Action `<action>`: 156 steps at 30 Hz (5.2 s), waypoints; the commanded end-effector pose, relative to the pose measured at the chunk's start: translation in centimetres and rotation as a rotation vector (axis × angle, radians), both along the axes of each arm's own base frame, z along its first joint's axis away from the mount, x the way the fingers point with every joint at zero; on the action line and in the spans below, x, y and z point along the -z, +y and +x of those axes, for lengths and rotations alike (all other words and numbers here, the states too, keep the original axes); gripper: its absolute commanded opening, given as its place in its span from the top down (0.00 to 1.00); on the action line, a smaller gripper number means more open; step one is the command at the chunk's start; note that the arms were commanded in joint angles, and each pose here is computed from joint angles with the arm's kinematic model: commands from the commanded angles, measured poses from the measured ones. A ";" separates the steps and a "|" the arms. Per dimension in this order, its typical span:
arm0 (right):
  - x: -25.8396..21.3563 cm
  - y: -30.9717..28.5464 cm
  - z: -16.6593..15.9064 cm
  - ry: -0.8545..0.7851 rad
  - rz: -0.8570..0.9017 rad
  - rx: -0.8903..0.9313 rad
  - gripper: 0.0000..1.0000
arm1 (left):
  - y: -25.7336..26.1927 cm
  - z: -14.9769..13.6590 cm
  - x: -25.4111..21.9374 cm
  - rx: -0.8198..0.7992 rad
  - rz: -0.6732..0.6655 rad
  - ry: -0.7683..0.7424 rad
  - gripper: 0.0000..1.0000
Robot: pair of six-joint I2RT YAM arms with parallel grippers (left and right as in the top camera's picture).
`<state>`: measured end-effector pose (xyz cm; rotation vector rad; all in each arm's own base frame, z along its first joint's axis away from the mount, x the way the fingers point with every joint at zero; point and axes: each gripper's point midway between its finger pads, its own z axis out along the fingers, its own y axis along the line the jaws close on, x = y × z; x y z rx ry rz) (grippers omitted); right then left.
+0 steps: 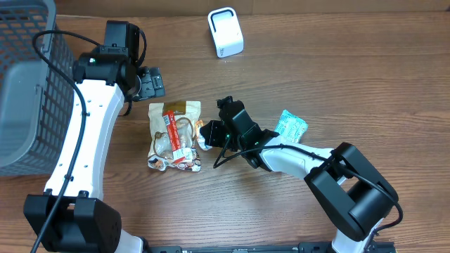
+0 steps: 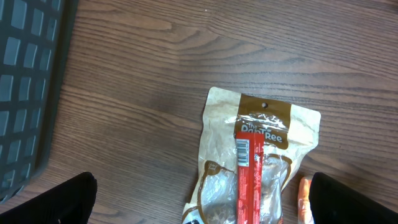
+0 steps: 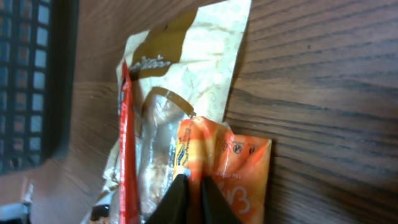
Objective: Scan the item barcode
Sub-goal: 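Grasp the small orange packet near the snack bag with the right gripper, then set the orange packet beside the snack bag and open the right gripper, then move the right gripper right and grasp the teal wet-wipe packet, then carry the teal packet left and lower it beside the orange packet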
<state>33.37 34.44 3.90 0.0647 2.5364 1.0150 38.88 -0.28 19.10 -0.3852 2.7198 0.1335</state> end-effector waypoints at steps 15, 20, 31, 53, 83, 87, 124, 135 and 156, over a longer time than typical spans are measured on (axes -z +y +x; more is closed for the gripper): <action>-1.5 0.1 -0.1 -0.046 0.004 -0.015 0.64 | -0.1 0.1 -1.0 -0.007 0.006 -0.030 0.00; -3.6 0.9 -0.3 -0.107 0.031 -0.093 0.63 | -0.1 0.1 -1.0 -0.007 0.006 -0.030 0.00; -13.5 -5.7 -0.4 -0.198 -0.221 0.057 0.59 | -0.1 0.1 -1.0 -0.007 0.006 -0.030 0.00; -6.2 -24.1 -5.2 0.280 -0.561 0.487 0.39 | -0.1 0.1 -1.0 -0.007 0.006 -0.030 0.00; -12.3 -14.9 -3.5 0.031 -0.239 0.012 0.96 | -0.1 0.1 -1.0 -0.007 0.006 -0.030 0.00; -10.5 -13.4 -3.9 0.045 -0.266 -0.052 0.86 | -0.1 0.1 -1.0 -0.007 0.006 -0.030 0.00; -0.1 -17.1 -6.4 0.118 -0.885 -0.081 0.46 | -0.1 0.1 -1.0 -0.007 0.006 -0.030 0.00; 1.5 -14.8 -8.4 0.252 -0.742 -0.130 0.45 | -0.1 0.1 -1.0 -0.007 0.006 -0.030 0.00; 2.1 -10.9 -8.5 0.280 -0.560 -0.196 0.43 | -0.1 0.1 -1.0 -0.007 0.006 -0.030 0.00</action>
